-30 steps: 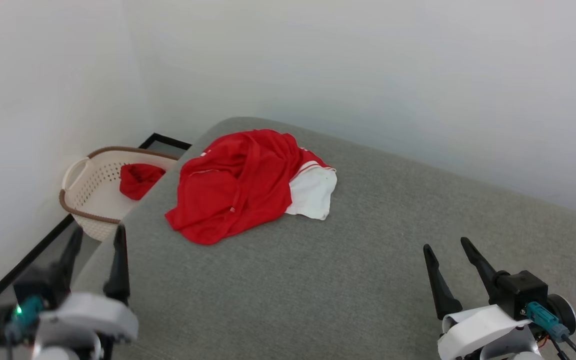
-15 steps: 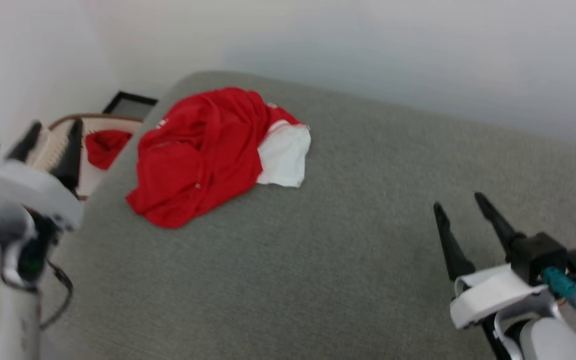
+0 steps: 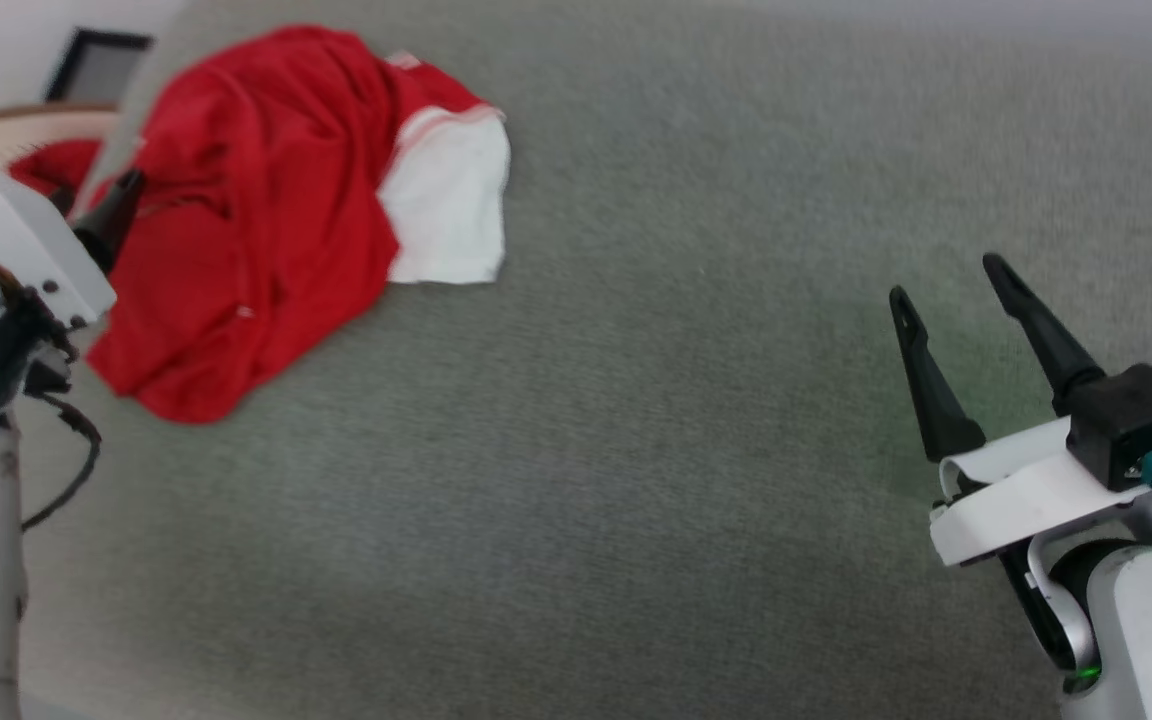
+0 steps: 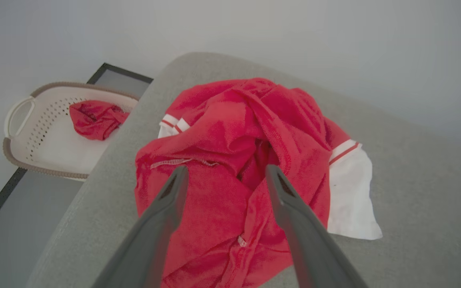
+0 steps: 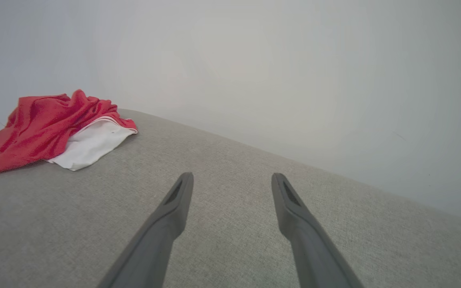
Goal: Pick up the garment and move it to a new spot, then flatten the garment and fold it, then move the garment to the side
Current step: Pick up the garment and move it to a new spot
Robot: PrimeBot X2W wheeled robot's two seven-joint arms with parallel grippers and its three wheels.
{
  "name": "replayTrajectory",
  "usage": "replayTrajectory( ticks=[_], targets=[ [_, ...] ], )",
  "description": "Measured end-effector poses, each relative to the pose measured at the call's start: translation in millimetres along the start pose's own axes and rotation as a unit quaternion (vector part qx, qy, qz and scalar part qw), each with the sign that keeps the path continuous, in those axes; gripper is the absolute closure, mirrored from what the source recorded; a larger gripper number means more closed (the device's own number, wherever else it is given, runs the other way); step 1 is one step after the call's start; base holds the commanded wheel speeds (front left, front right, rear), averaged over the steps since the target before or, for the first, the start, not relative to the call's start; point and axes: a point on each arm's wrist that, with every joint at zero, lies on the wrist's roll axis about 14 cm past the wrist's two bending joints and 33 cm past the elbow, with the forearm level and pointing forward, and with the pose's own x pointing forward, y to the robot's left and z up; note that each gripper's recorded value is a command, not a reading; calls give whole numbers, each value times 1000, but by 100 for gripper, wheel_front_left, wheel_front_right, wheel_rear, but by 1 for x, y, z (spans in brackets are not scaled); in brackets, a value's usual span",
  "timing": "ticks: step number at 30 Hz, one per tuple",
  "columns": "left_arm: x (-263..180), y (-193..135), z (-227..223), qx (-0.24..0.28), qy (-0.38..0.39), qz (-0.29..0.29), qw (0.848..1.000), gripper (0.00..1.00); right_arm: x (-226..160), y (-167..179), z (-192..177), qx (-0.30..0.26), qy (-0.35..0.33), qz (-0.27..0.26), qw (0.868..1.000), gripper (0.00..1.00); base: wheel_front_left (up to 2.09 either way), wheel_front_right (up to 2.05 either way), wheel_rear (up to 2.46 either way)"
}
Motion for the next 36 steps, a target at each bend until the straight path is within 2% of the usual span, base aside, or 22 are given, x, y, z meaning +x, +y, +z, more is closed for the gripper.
replayTrajectory(
  ticks=[5,12,21,22,23,24,32,36],
  targets=[
    [43,-9,-36,-7,86,3,996,0,1,-17,-24,7,23,-15,1000,0,0,0,0],
    [84,-14,-88,-19,183,17,983,0,-2,-36,-49,15,48,-35,998,0,0,0,0],
    [115,-24,-114,-25,231,24,972,0,-13,-55,-66,15,73,-61,995,0,0,0,0],
    [116,-25,-115,-25,233,25,972,21,-14,-57,-66,14,74,-63,995,0,0,0,0],
    [116,-25,-115,-27,234,25,972,53,-15,-58,-66,14,74,-65,995,0,0,0,0],
    [116,-26,-113,-26,234,25,972,100,-15,-58,-65,14,74,-66,995,0,0,0,0],
    [103,-38,-84,-3,189,10,982,100,-21,-50,-52,17,65,-64,996,0,0,0,0],
    [90,-41,-39,23,118,1,993,100,-26,-39,-44,24,60,-58,996,0,0,0,0]
  ],
)
